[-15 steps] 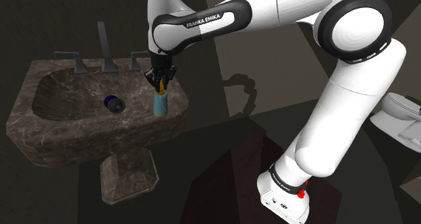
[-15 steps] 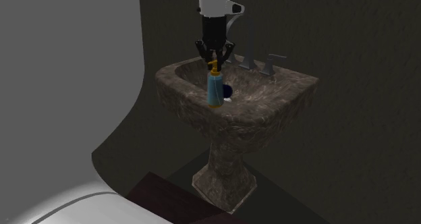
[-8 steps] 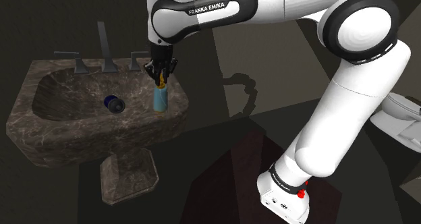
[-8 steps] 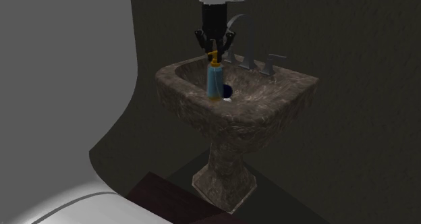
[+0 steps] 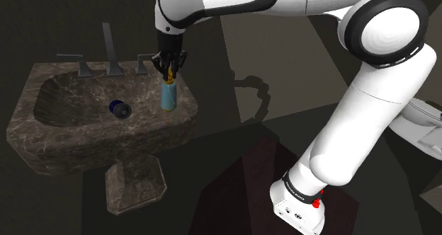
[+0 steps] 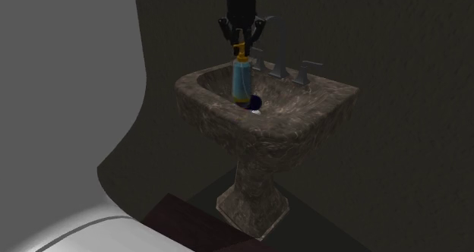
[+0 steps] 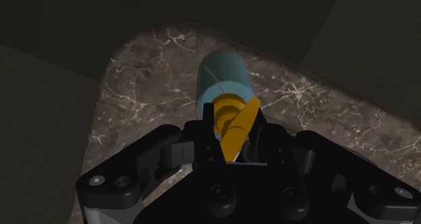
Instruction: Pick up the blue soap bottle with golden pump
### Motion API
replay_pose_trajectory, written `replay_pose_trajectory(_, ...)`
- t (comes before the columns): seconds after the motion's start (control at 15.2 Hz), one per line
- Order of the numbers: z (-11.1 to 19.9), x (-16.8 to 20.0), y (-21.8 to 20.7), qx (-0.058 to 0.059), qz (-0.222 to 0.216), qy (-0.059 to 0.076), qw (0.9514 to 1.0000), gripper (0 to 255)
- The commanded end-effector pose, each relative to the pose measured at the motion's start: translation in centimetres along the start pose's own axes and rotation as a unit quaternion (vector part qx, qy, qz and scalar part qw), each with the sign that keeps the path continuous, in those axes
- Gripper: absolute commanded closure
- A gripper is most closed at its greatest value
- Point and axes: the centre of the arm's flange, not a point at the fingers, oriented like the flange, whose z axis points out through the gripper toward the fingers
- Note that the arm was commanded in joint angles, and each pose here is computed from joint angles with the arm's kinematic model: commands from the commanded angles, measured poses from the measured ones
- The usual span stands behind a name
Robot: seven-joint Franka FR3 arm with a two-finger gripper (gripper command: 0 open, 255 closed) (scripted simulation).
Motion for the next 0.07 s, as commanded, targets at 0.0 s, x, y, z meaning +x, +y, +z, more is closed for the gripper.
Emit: replay_pose_trajectory(0.0,-0.28,0.04,0.03,0.0,0.0,0.0,1.0,255)
